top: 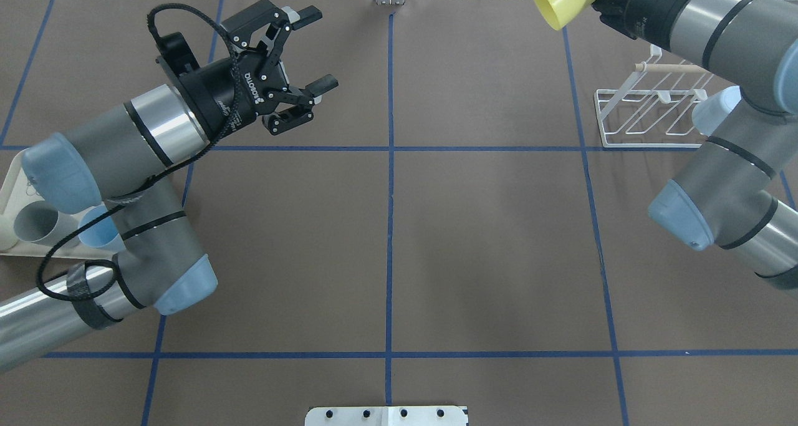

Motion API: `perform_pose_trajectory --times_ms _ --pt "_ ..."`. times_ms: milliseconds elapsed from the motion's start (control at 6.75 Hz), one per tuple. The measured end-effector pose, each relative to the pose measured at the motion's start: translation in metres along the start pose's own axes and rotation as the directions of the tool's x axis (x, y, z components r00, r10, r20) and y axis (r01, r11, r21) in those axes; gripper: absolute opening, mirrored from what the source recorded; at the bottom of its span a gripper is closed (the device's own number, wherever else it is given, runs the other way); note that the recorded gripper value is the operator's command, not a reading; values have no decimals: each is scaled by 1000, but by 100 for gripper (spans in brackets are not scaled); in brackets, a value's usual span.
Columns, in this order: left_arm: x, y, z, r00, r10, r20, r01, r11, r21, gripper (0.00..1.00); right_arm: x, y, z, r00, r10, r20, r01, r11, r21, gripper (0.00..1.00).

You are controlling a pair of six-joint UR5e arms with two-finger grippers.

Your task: Transfer IKEA cup to right arm and place on rack

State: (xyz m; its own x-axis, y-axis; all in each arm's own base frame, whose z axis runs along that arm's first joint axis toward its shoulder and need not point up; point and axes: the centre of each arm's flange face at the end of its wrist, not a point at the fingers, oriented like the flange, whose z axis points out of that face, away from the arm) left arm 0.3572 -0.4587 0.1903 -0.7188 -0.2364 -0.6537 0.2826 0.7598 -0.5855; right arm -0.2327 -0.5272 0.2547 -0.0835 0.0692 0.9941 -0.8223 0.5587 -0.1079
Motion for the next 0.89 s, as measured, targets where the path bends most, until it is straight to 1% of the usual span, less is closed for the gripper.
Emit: perform_pose_trajectory --times_ms 148,296,444,593,741,889 --pt "17 -19 -10 994 80 73 -82 996 22 99 20 -10 3 989 -106 -100 109 994 27 0" --pt "38 -37 -20 977 147 153 -154 987 39 99 42 -19 7 946 -242 -216 255 967 32 0" --pt "58 -53 -34 948 212 238 -229 973 43 99 66 -28 7 874 -364 -321 393 919 29 0" --pt "72 -64 -52 899 295 324 -321 947 30 99 90 -38 2 793 -449 -412 505 863 30 0" --pt "80 -70 -68 840 373 395 -409 913 8 99 118 -48 -8 714 -498 -492 586 810 29 0" --pt "82 -73 -80 790 426 442 -470 883 -12 99 147 -58 -23 641 -521 -564 645 763 28 0"
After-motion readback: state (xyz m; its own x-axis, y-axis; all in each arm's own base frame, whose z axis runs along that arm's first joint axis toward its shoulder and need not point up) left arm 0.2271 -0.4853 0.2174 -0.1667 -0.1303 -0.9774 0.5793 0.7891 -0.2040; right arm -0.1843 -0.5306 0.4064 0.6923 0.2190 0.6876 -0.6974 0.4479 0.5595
